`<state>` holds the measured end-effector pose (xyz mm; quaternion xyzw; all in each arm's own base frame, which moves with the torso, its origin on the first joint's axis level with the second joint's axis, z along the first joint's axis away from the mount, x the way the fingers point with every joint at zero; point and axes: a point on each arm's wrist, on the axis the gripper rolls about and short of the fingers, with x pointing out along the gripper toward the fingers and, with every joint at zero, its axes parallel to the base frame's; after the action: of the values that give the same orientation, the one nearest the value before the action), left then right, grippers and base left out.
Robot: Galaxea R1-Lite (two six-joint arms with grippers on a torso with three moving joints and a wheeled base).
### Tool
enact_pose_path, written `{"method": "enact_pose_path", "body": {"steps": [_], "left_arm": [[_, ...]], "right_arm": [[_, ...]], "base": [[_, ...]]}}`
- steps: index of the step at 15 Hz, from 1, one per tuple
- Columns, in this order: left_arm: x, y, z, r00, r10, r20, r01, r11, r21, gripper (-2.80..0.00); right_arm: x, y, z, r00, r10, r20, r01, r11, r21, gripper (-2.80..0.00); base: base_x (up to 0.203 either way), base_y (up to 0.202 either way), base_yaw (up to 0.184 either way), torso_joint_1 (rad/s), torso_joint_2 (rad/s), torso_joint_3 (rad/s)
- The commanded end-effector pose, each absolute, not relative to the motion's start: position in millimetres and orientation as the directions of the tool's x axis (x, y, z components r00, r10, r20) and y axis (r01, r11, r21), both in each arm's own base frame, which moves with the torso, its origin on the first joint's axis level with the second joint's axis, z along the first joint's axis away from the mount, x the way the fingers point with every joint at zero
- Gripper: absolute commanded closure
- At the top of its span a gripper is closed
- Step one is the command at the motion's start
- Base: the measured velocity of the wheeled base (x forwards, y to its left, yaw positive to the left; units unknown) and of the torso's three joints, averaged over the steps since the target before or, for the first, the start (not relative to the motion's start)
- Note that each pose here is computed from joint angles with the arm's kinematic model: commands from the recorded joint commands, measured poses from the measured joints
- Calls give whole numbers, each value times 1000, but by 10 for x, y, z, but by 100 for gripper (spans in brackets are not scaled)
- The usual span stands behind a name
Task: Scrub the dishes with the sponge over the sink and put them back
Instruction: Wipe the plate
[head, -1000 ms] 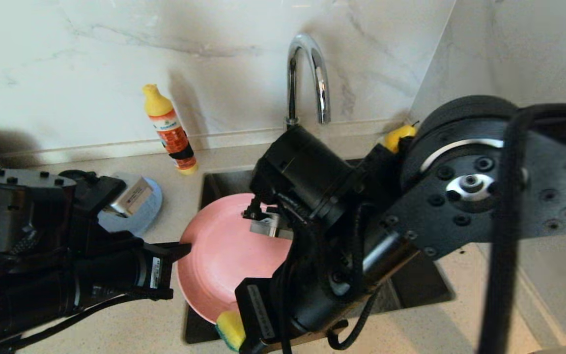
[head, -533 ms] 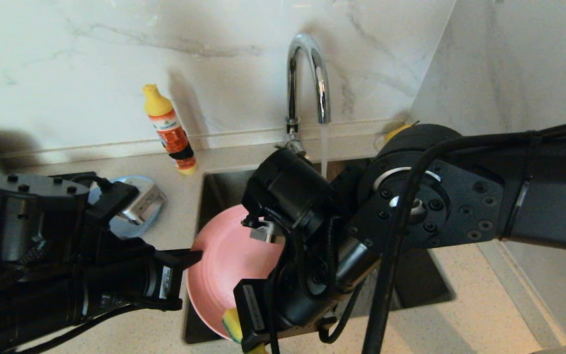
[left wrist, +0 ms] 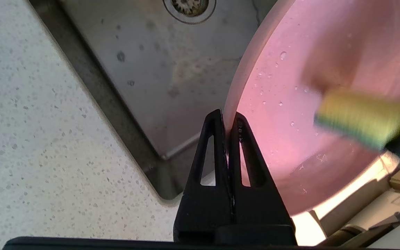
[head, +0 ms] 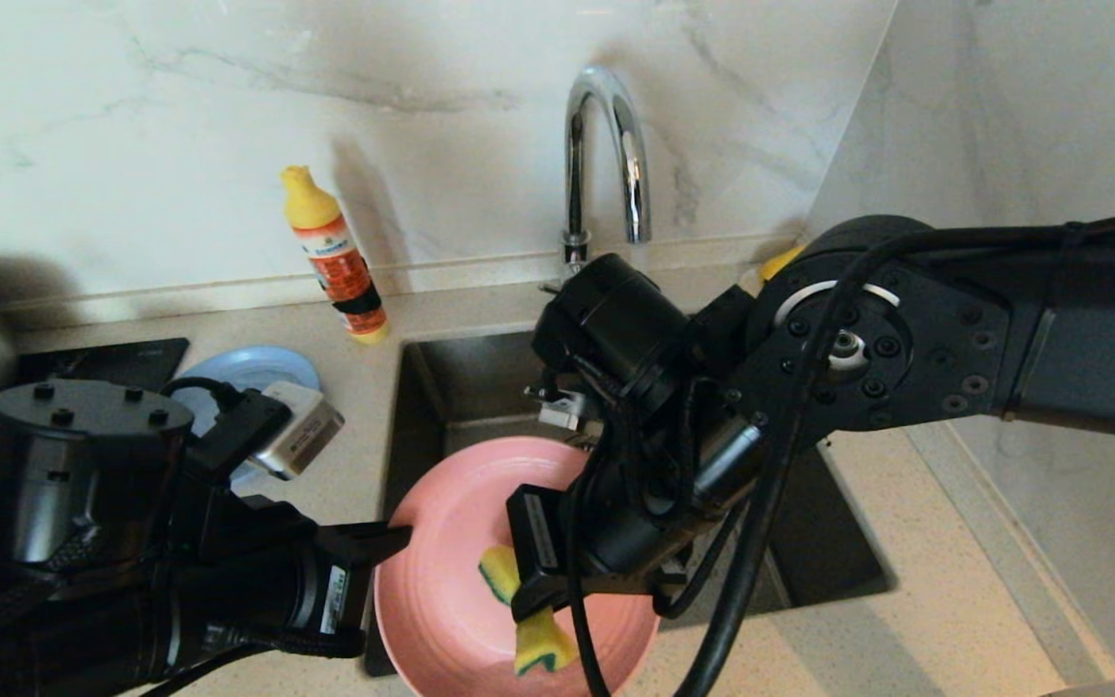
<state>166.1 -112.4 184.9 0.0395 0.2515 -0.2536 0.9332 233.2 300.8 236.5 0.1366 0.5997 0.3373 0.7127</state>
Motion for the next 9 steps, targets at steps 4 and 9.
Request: {"method": "enact_pose_path", "body": {"steps": [4,9], "left_arm": [[1620,-1100,1807,741,-451,-498,489,870,-61,0],[1584,-1077,1848,749,-456,-480,490,870,-62,0]], "right_arm": [[2333,2875,2524,86,668,-739,-312,723,617,0],[2317,2913,2529,87,678,-730,-325,712,623,0]], "base": [[0,0,0,0,0,0],[0,0,0,0,0,0]]}}
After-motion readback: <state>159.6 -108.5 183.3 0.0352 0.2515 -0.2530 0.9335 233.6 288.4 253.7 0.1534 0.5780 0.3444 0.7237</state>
